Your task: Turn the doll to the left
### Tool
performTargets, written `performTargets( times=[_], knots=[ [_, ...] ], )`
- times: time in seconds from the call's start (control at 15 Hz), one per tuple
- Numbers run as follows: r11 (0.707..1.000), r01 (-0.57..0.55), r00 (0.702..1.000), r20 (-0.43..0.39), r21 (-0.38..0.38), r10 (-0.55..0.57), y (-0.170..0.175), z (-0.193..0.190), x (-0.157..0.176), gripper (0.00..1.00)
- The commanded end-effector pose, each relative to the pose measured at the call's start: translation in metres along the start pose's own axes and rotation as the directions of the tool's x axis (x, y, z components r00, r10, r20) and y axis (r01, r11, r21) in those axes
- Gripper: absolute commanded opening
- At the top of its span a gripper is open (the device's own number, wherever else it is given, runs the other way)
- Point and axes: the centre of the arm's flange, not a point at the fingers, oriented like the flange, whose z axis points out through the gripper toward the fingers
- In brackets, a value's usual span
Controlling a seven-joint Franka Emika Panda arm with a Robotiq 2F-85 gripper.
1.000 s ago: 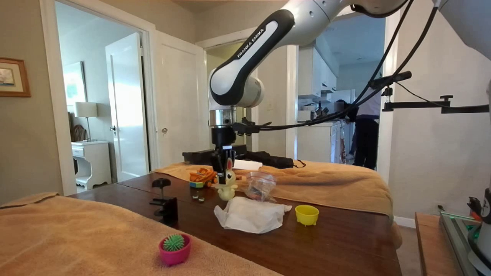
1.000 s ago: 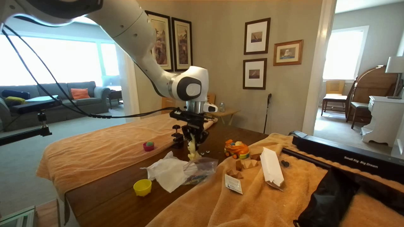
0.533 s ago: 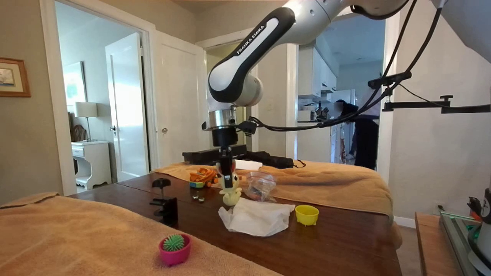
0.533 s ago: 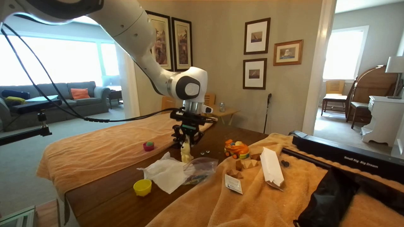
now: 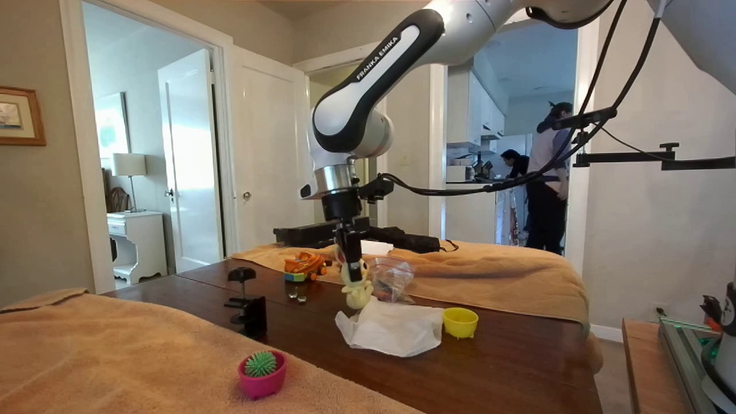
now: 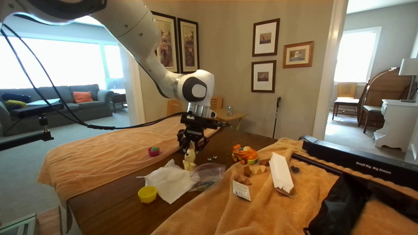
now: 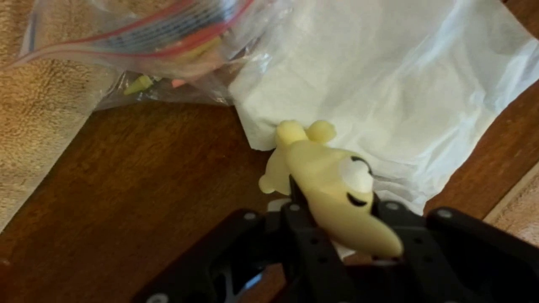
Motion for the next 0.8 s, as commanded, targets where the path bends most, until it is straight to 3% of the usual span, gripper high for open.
performTargets(
  times=[0.0, 0.2, 0.4, 0.73],
  knots=[
    [0.991, 0.097, 0.995, 0.046, -0.09, -0.093, -0.0013, -0.0161, -0.0029, 0.07],
    [0.98, 0.134, 0.99, 0.064, -0.147, -0.126, -0.0016, -0.0186, -0.0018, 0.07],
    [0.972, 0.123, 0.992, 0.026, -0.202, -0.121, -0.0008, -0.0185, 0.0019, 0.07],
    [0.976, 0.084, 0.995, -0.034, -0.203, -0.092, 0.0018, -0.0195, 0.0036, 0.07]
  ],
)
